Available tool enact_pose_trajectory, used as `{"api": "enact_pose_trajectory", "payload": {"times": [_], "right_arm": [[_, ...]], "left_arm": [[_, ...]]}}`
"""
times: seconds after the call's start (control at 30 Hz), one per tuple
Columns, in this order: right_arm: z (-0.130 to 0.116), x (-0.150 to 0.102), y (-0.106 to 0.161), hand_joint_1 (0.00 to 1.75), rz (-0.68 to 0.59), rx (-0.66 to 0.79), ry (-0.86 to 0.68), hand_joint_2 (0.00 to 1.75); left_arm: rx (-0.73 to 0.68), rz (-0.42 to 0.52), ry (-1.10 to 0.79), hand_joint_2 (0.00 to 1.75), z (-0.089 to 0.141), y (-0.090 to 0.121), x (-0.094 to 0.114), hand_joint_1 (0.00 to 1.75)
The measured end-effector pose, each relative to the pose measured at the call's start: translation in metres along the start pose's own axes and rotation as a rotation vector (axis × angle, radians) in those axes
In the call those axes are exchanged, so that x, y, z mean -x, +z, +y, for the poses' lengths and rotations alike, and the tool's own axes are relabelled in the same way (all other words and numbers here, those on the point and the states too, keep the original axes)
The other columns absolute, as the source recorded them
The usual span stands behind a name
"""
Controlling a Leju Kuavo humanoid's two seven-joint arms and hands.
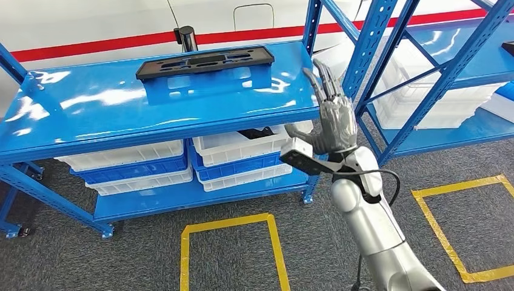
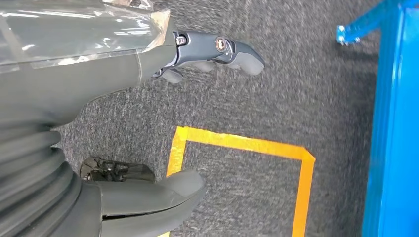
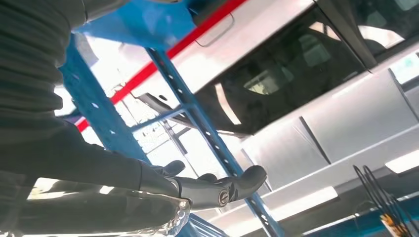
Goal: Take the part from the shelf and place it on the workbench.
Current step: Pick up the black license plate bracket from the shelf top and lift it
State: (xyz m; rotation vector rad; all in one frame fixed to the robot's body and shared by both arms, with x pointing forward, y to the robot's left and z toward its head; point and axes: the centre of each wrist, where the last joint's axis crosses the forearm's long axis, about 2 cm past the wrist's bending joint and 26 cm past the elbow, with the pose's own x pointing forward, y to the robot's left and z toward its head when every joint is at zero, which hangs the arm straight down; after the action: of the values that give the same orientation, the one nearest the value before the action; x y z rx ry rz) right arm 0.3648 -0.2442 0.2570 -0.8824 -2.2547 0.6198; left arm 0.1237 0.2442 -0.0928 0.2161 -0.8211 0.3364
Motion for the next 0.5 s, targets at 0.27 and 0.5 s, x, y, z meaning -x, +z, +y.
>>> {"api": "enact_pose_trajectory", "payload": {"times": [0.27,0.5], "right_arm": [[-0.018,-0.023,-0.077,0.00,-0.090,0.019,0.047,1.75],[-0.015,-0.044,-0.121,0.00,-0.067,-0.063,0.122,1.75]], "left_arm": [[0.052,-0.021,-0.033,1.75,-0.012,-0.002,-0.009,0.00],[0.117,-0.054,-0.103,1.75,-0.018,-0.004,-0.014,0.00]]}}
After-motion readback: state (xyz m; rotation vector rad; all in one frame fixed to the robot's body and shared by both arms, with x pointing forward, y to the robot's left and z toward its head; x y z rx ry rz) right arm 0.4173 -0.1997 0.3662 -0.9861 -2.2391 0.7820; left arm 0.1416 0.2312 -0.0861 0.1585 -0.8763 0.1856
